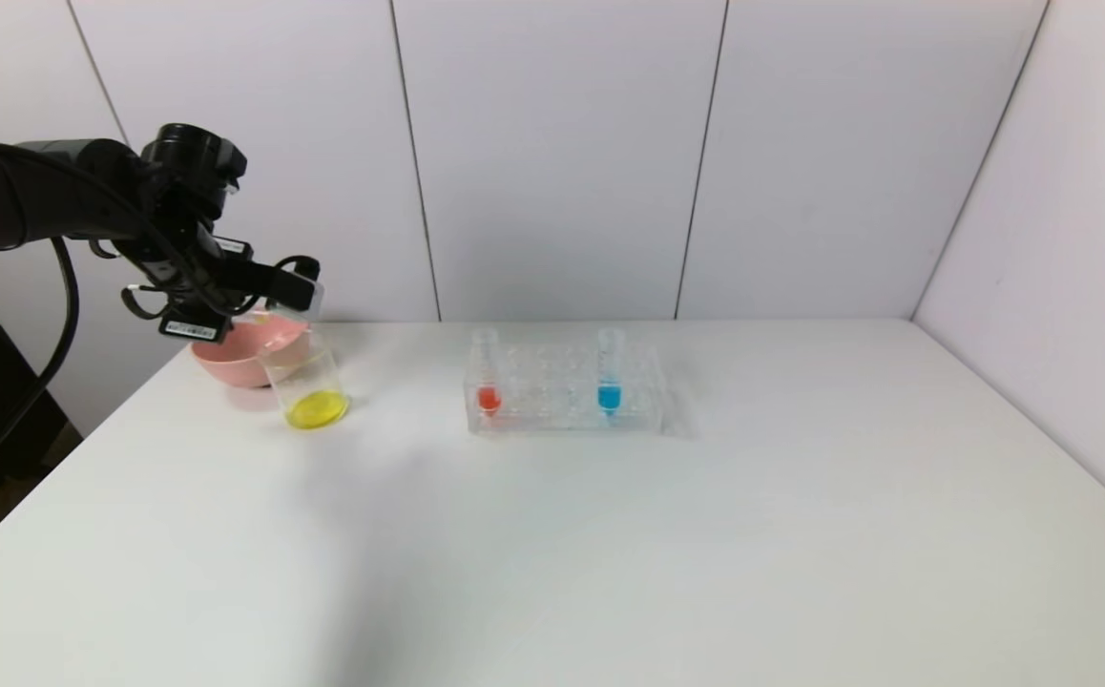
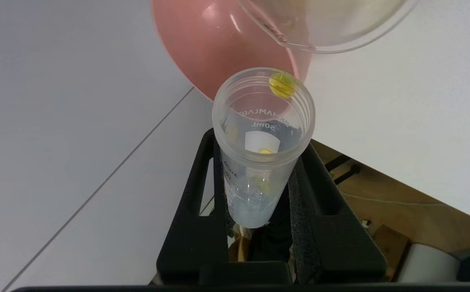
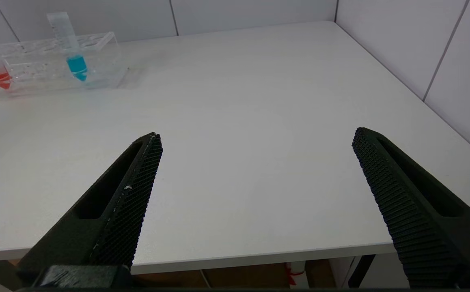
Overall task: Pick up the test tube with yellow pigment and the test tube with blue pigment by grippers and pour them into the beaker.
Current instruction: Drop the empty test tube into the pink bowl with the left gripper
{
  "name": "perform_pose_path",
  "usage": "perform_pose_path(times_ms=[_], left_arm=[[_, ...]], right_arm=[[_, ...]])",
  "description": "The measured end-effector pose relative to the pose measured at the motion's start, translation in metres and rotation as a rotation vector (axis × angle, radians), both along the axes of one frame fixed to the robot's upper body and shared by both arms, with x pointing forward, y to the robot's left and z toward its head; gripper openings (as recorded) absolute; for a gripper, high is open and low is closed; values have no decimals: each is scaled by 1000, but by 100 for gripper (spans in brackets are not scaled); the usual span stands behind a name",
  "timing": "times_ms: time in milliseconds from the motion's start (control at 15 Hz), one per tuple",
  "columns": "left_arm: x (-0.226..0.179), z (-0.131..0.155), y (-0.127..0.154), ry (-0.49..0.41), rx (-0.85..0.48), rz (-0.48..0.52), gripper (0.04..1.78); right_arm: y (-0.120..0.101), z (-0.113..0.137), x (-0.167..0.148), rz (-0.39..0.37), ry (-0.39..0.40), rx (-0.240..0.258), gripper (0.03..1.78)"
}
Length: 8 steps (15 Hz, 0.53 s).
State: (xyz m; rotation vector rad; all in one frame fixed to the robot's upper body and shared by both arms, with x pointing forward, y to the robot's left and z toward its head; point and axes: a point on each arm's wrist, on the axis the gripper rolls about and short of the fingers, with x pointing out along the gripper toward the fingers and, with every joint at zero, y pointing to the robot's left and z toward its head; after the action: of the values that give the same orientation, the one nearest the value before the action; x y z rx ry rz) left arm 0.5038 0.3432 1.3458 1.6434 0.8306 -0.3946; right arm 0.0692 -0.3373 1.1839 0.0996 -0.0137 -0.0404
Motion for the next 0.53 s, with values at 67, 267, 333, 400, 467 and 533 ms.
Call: perform_pose_path(times_ms=[67,267,333,400,467,533], left_arm=[[1,4,0,-51,-39,28,45],[3,22,-1,-250,-251,128,45],[3,28,0,-318,-347,164,45],[3,35,1,-392,-455,204,45],[5,42,3,-479,-570,251,45],[6,50,5,-578,-691,295,45]], right_arm=[[0,0,0,0,0,0,171],[0,0,0,0,0,0,171],[0,0,0,0,0,0,171],[0,0,0,0,0,0,171],[0,0,0,0,0,0,171],[0,0,0,0,0,0,171]])
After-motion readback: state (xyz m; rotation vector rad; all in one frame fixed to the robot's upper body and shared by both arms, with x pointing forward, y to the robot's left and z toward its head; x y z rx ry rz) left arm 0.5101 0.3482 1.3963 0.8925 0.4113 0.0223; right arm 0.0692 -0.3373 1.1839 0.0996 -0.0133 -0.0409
